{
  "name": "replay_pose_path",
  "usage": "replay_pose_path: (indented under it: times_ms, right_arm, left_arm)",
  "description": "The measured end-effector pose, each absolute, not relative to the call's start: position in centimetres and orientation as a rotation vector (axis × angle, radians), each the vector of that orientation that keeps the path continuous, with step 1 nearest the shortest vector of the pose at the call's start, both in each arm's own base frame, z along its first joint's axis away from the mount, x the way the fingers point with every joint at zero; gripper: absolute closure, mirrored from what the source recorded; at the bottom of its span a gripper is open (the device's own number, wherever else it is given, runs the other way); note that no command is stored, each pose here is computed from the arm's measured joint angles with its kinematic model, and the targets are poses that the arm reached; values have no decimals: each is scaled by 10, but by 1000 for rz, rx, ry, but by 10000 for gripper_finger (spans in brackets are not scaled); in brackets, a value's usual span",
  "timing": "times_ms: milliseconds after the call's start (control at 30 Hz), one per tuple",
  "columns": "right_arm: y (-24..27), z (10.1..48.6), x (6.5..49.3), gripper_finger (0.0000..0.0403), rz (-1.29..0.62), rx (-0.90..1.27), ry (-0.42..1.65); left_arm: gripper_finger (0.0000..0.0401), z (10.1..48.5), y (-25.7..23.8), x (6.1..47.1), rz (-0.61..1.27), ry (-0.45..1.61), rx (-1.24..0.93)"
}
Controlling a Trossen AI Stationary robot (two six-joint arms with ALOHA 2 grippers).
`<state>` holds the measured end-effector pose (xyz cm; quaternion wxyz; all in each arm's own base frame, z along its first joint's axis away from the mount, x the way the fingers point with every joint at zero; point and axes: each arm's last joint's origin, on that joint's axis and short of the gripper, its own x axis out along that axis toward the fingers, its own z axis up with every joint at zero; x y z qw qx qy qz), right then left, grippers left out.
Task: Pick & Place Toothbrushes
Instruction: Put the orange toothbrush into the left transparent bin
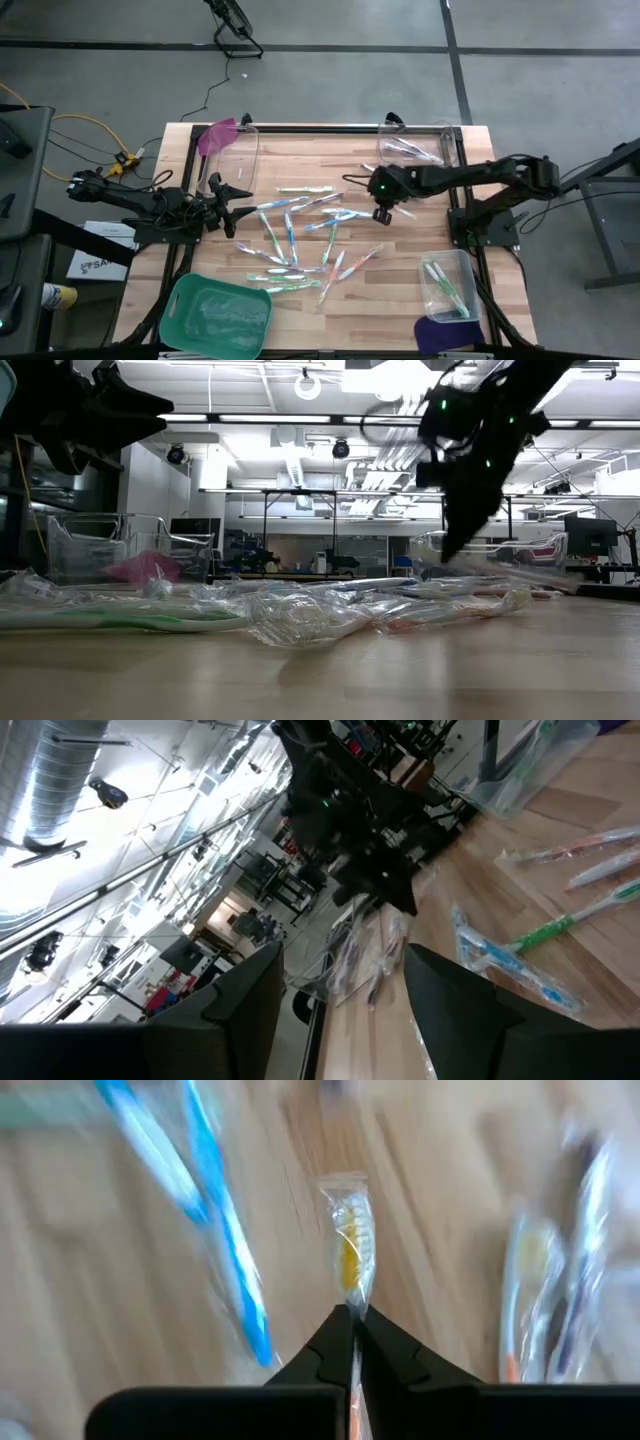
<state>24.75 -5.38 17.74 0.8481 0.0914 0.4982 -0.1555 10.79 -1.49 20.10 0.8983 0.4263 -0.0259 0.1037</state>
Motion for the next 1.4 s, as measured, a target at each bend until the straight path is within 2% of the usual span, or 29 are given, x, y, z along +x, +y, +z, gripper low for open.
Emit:
replay_pose_path:
  times_ms: [333, 567, 1067, 1400]
  right_arm:
    - [-41, 245, 252, 399, -209, 107, 534]
    - [-34, 265, 266, 399, -122, 7, 288]
    - [-34, 269, 271, 399, -110, -118, 221]
    - [-14, 265, 272, 399, -42, -176, 225]
  left_arm:
    - [198, 208, -15, 107, 243, -119, 828]
    - [198, 212, -14, 106, 259, -163, 782]
    - [198, 223, -18, 121, 275, -204, 741]
    - [198, 247, -32, 179, 210, -42, 803]
